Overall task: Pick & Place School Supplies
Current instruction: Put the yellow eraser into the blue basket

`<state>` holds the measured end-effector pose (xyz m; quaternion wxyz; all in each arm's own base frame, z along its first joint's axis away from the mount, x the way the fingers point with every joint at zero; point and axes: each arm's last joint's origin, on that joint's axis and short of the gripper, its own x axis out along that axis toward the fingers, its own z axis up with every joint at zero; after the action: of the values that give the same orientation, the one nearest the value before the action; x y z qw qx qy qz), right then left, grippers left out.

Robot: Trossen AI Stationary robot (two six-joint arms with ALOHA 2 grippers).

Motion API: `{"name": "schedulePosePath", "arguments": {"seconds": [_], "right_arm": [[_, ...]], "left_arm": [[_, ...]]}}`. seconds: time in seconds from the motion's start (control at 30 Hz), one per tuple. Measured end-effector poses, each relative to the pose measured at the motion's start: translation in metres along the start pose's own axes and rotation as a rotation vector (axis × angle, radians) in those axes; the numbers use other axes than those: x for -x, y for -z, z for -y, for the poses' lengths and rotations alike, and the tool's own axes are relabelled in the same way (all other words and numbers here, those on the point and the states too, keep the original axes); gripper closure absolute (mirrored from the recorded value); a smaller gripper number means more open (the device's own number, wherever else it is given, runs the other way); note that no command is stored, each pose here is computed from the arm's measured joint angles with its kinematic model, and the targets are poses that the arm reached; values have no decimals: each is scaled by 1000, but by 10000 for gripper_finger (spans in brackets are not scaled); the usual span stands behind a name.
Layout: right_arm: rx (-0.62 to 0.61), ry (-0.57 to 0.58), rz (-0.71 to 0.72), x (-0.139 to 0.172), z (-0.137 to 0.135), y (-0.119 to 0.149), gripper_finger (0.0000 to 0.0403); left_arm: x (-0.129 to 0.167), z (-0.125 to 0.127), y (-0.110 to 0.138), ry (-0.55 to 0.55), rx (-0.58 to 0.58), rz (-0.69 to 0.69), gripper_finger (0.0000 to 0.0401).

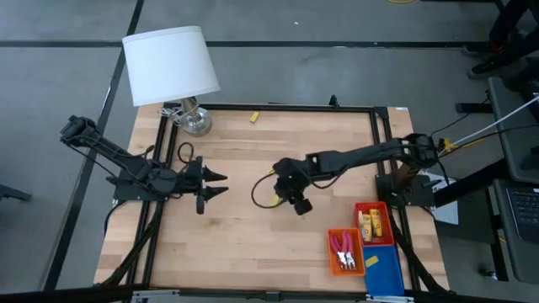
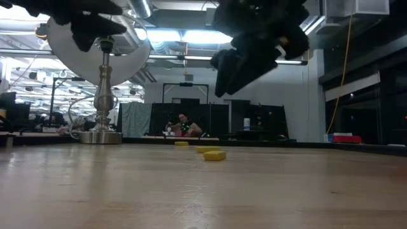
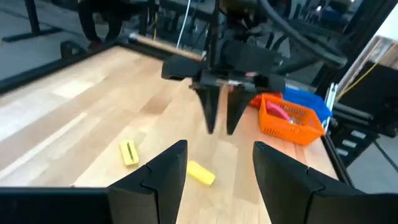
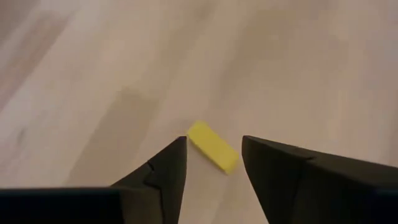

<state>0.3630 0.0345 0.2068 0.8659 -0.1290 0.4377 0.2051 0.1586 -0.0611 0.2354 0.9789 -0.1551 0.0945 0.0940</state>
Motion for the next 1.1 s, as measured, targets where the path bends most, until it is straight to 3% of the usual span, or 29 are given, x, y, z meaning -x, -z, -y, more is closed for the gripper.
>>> {"name": "schedulePosePath", "arguments": {"seconds": [0.3, 0.8, 1.1], "right_arm": [[449, -77, 39, -5, 3, 2, 261], [680, -111, -31, -56, 10, 21, 261], [645, -67, 9, -54, 22, 21, 261]], "left_arm": [[3, 1, 3, -71, 64, 18, 221], [3, 0, 3, -105, 174, 44, 221], [3, 0, 2, -108, 194, 50, 221]]}}
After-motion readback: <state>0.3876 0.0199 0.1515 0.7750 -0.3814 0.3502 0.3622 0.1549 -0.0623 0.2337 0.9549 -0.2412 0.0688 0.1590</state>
